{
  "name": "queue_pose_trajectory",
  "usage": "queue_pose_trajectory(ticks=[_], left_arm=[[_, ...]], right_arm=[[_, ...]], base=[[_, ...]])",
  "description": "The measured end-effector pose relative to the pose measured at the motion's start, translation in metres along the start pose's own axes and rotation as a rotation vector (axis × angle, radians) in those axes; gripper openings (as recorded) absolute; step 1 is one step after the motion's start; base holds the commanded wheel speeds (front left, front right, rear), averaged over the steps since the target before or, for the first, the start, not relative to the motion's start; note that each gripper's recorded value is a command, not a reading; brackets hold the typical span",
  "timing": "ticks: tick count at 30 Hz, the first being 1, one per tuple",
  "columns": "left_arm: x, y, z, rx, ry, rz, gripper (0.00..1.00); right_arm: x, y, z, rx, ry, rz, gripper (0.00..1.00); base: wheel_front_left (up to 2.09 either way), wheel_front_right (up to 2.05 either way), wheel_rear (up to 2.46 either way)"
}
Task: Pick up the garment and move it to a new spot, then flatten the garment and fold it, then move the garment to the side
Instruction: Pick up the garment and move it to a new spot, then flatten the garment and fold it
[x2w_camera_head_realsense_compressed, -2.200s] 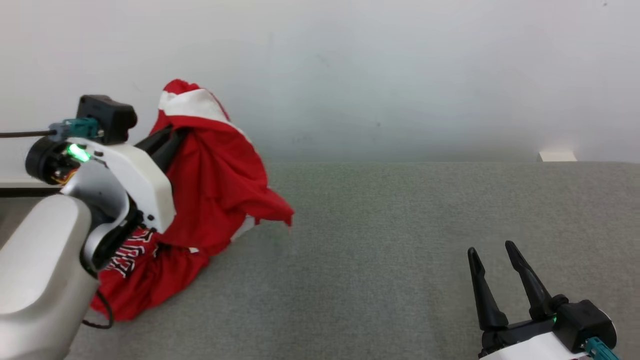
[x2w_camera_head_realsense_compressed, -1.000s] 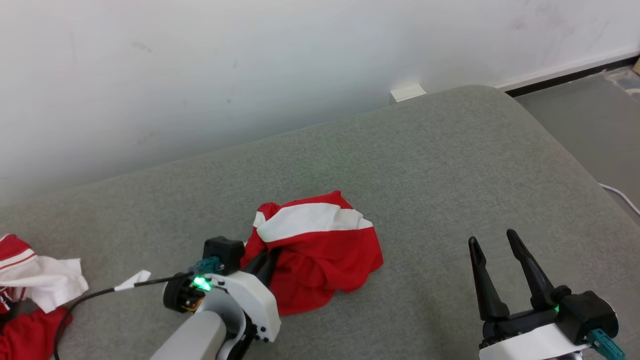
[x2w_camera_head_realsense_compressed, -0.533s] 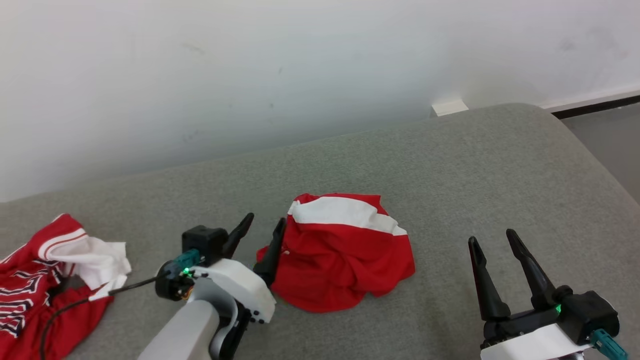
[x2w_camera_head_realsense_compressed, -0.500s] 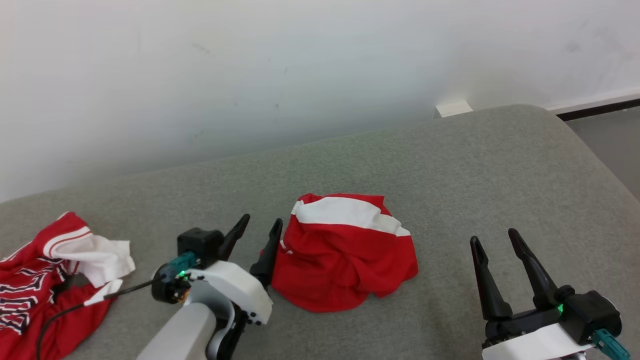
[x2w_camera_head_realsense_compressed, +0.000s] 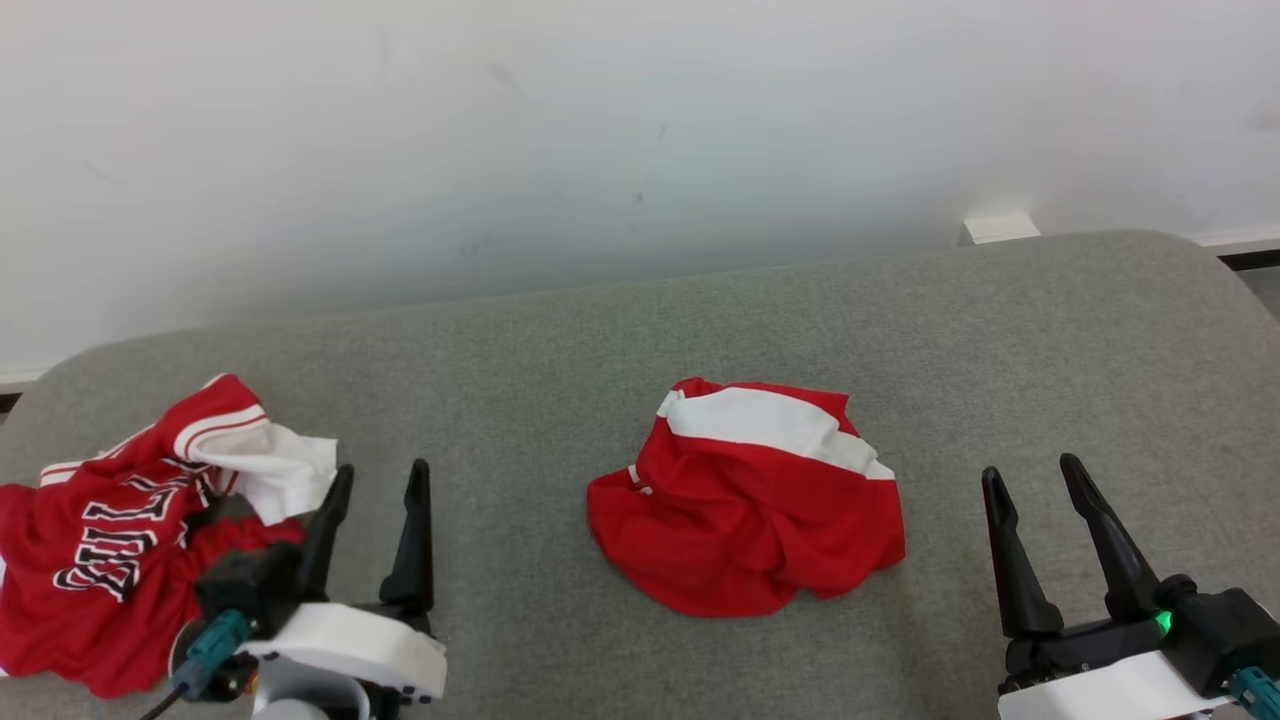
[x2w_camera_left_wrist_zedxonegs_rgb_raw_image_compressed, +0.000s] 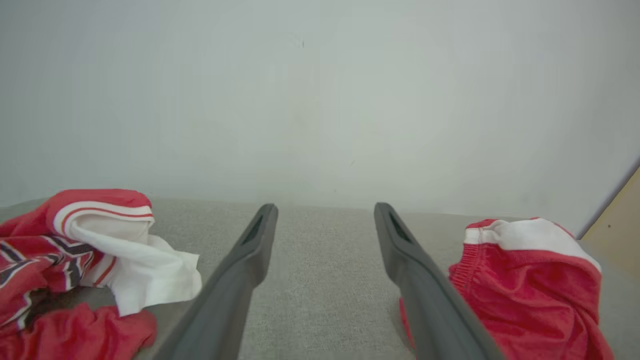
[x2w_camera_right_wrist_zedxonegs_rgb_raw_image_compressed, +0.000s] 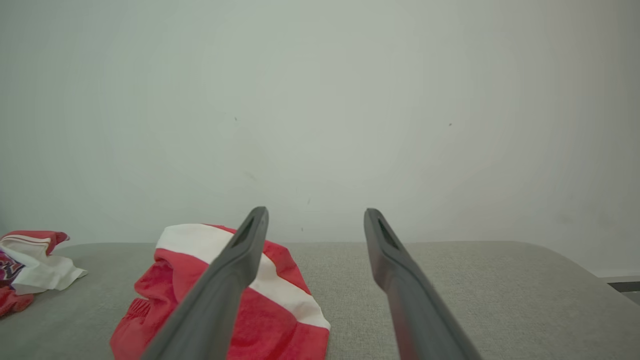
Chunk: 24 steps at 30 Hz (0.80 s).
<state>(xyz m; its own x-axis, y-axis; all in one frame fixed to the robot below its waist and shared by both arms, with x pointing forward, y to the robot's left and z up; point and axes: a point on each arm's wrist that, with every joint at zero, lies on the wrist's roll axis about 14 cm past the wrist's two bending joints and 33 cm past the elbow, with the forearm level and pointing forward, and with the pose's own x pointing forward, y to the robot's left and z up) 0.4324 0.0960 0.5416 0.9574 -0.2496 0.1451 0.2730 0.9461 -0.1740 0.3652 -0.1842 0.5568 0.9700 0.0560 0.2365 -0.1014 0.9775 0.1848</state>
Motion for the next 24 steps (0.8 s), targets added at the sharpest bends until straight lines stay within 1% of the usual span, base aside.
queue_pose_trajectory(ticks=[4,9,15,24], left_arm=[[-0.013,0.013,-0.009,-0.008,0.012,0.050,1.00],[-0.024,0.015,-0.015,-0.013,0.020,0.065,1.00],[-0.026,0.019,-0.017,-0.013,0.016,0.073,1.00],[-0.027,0.021,-0.016,-0.003,0.011,0.076,1.00]], right_arm=[[0.004,-0.001,-0.006,0.005,0.014,-0.004,1.00],[0.001,-0.004,-0.017,0.011,0.044,-0.016,1.00],[0.004,-0.001,-0.023,0.008,0.060,-0.003,1.00],[0.005,0.002,-0.022,0.010,0.054,0.004,1.00]], base=[[0.00,0.00,0.00],[0.00,0.00,0.00],[0.00,0.00,0.00],[0.00,0.00,0.00]])
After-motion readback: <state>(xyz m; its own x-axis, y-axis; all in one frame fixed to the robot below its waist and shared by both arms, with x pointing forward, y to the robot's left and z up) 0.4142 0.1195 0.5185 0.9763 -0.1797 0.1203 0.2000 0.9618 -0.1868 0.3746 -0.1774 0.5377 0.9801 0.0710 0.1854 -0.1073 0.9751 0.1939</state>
